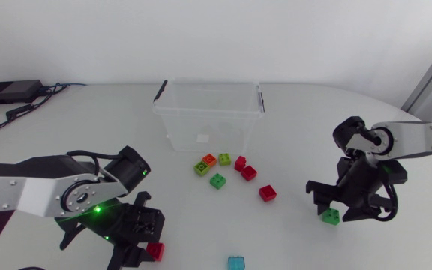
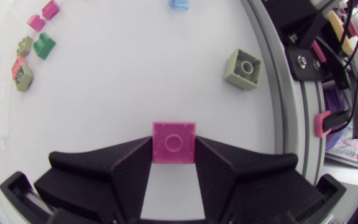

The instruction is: Pick up the duplo bricks and place them in the container

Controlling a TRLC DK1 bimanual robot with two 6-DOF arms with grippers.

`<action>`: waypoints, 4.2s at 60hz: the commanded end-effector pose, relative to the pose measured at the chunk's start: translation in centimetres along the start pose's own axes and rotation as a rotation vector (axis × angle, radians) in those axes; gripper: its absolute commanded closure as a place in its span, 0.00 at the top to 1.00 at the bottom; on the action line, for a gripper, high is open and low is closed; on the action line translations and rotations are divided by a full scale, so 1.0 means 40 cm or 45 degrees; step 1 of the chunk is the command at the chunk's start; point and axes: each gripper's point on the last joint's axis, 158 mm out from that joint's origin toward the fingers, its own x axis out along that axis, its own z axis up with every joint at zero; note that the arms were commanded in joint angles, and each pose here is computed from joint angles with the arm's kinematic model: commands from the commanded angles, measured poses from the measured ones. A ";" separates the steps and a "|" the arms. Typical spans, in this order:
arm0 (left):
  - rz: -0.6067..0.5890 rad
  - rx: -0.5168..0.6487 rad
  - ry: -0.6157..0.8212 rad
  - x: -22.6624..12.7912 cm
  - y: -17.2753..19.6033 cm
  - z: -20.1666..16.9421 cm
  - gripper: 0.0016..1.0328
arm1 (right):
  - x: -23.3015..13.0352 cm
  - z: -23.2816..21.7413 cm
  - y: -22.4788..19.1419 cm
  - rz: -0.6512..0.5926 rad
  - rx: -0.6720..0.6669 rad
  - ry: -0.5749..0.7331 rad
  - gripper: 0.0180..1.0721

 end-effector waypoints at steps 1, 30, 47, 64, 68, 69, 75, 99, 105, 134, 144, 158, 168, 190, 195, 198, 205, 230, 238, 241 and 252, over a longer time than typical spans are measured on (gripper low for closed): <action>0.048 0.034 -0.051 -0.028 0.037 0.027 0.38 | 0.026 -0.035 -0.008 -0.030 -0.016 0.071 0.77; 0.378 -0.178 -0.289 -0.232 0.284 0.123 0.38 | -0.001 0.032 0.014 0.007 -0.125 -0.147 0.24; 0.639 -0.438 -0.520 -0.357 0.508 0.169 0.39 | -0.154 0.103 0.113 0.113 -0.275 -0.405 0.24; 0.840 -0.626 -0.661 -0.461 0.688 0.180 0.39 | -0.313 0.166 0.240 0.240 -0.454 -0.644 0.24; 0.874 -0.638 -0.687 -0.482 0.713 0.190 0.39 | -0.347 0.180 0.264 0.270 -0.484 -0.683 0.24; 0.882 -0.643 -0.693 -0.487 0.720 0.191 0.39 | -0.353 0.182 0.272 0.277 -0.496 -0.691 0.24; 0.924 -0.684 -0.716 -0.501 0.761 0.198 0.40 | -0.396 0.193 0.309 0.312 -0.548 -0.755 0.24; 1.083 -0.828 -0.757 -0.517 0.927 0.182 0.47 | -0.580 0.238 0.485 0.435 -0.738 -1.006 0.24; 1.113 -0.867 -0.732 -0.511 0.949 0.162 0.68 | -0.611 0.259 0.529 0.440 -0.788 -1.052 0.24; 1.156 -0.683 -0.732 -0.627 0.731 0.136 0.95 | -0.596 0.387 0.737 0.424 -0.928 -1.101 0.26; 0.978 -0.589 -0.647 -0.541 0.601 0.124 0.94 | -0.540 0.431 0.773 0.390 -0.946 -1.074 0.30; 0.774 -0.497 -0.537 -0.350 0.488 0.120 0.94 | -0.487 0.469 0.794 0.342 -0.953 -1.056 0.80; 0.684 -0.492 -0.513 -0.262 0.466 0.137 0.94 | -0.542 0.463 0.784 0.355 -0.942 -1.098 0.93; 0.514 -0.583 -0.440 -0.108 0.477 0.152 0.93 | -0.648 0.350 0.671 0.401 -0.928 -1.185 0.94; 0.520 -0.614 -0.414 -0.082 0.494 0.151 0.93 | -0.648 0.316 0.633 0.405 -0.923 -1.194 0.94; 0.519 -0.630 -0.417 -0.076 0.503 0.156 0.93 | -0.647 0.297 0.616 0.412 -0.921 -1.204 0.94; 0.516 -0.661 -0.390 -0.048 0.519 0.163 0.93 | -0.624 0.252 0.575 0.413 -0.923 -1.200 0.94; 0.531 -0.739 -0.291 0.031 0.574 0.166 0.85 | -0.482 0.143 0.440 0.391 -0.915 -1.133 0.94; 0.556 -0.754 -0.263 0.039 0.586 0.156 0.84 | -0.449 0.123 0.422 0.384 -0.922 -1.104 0.94; 0.556 -0.758 -0.263 0.040 0.590 0.155 0.81 | -0.432 0.112 0.418 0.388 -0.928 -1.084 0.94; 0.542 -0.780 -0.248 0.059 0.590 0.142 0.59 | -0.341 0.060 0.402 0.407 -0.963 -0.968 0.94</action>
